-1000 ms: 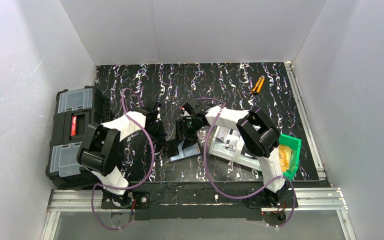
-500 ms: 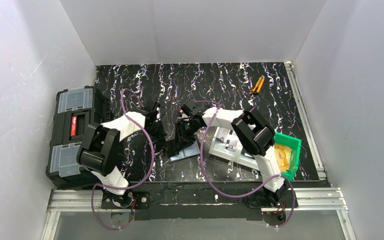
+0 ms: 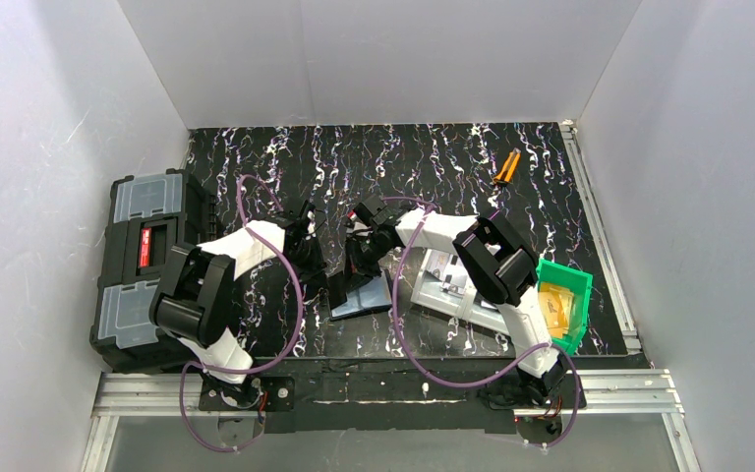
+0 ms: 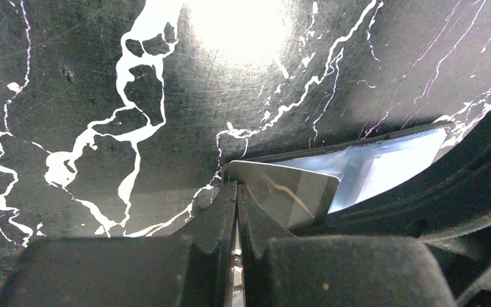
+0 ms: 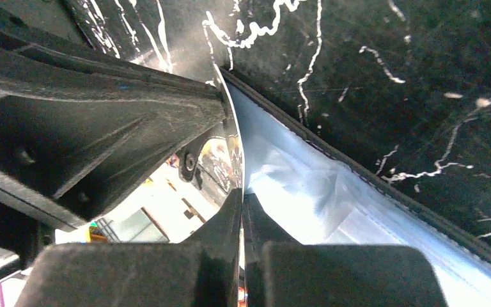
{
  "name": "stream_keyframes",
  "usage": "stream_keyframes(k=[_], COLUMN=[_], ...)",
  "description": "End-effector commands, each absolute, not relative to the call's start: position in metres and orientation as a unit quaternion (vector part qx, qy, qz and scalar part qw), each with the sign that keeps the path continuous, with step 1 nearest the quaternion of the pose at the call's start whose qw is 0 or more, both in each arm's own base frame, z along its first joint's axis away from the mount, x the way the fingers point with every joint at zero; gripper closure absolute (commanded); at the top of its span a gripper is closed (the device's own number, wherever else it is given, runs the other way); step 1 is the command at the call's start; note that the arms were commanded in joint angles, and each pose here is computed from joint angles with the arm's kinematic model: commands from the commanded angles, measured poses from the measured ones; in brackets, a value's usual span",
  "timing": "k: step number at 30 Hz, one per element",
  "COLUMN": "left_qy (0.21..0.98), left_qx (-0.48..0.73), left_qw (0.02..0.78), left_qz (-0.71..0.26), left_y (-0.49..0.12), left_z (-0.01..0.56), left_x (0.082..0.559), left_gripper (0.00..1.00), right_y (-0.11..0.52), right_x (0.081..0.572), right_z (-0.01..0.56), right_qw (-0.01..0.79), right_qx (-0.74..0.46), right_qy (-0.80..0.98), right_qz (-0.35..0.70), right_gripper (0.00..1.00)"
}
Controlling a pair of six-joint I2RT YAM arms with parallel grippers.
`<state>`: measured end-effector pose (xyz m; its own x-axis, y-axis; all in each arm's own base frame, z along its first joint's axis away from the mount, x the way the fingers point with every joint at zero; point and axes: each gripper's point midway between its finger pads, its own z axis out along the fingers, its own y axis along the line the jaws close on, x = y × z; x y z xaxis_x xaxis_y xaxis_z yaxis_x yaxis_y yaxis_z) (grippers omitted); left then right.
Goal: Take the credit cards out of the card holder
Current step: Pick up the credit card from the card holder.
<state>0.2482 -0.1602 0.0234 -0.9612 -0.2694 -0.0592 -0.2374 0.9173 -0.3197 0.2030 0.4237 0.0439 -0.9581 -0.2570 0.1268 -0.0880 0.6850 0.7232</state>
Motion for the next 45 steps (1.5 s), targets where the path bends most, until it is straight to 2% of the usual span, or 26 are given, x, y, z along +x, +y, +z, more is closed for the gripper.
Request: stream_keyframes(k=[1, 5, 7, 14, 16, 34, 45], left_qy=[0.977, 0.975, 0.972, 0.973, 0.974, 0.954, 0.951], left_qx=[-0.112, -0.103, -0.098, -0.095, -0.095, -0.116, -0.139], left_qw=[0.064, 0.095, 0.110, 0.121, 0.109, 0.018, -0.007], left_qz=[-0.169, -0.174, -0.181, -0.173, -0.175, -0.274, -0.274], left_y=[-0.163, -0.162, -0.162, -0.157, -0.157, -0.190, -0.189], left_z=[0.048, 0.078, 0.093, 0.109, 0.103, 0.072, 0.056], left_x=[0.248, 0.256, 0.259, 0.259, 0.256, 0.233, 0.220], left_gripper=[0.98, 0.76, 0.73, 0.70, 0.66, 0.63, 0.59], right_y=[0.439, 0.437, 0.436, 0.432, 0.431, 0.417, 0.413], right_x=[0.212, 0.216, 0.217, 0.216, 0.214, 0.209, 0.212], right_z=[0.065, 0.081, 0.086, 0.086, 0.086, 0.098, 0.094], right_qw=[0.091, 0.075, 0.068, 0.070, 0.074, 0.102, 0.123], right_qx=[0.112, 0.118, 0.120, 0.119, 0.116, 0.086, 0.063], right_qy=[-0.897, -0.893, -0.892, -0.890, -0.886, -0.810, -0.788], right_qz=[-0.418, -0.428, -0.431, -0.435, -0.442, -0.571, -0.600], right_gripper=[0.99, 0.99, 0.99, 0.99, 0.99, 0.99, 0.99])
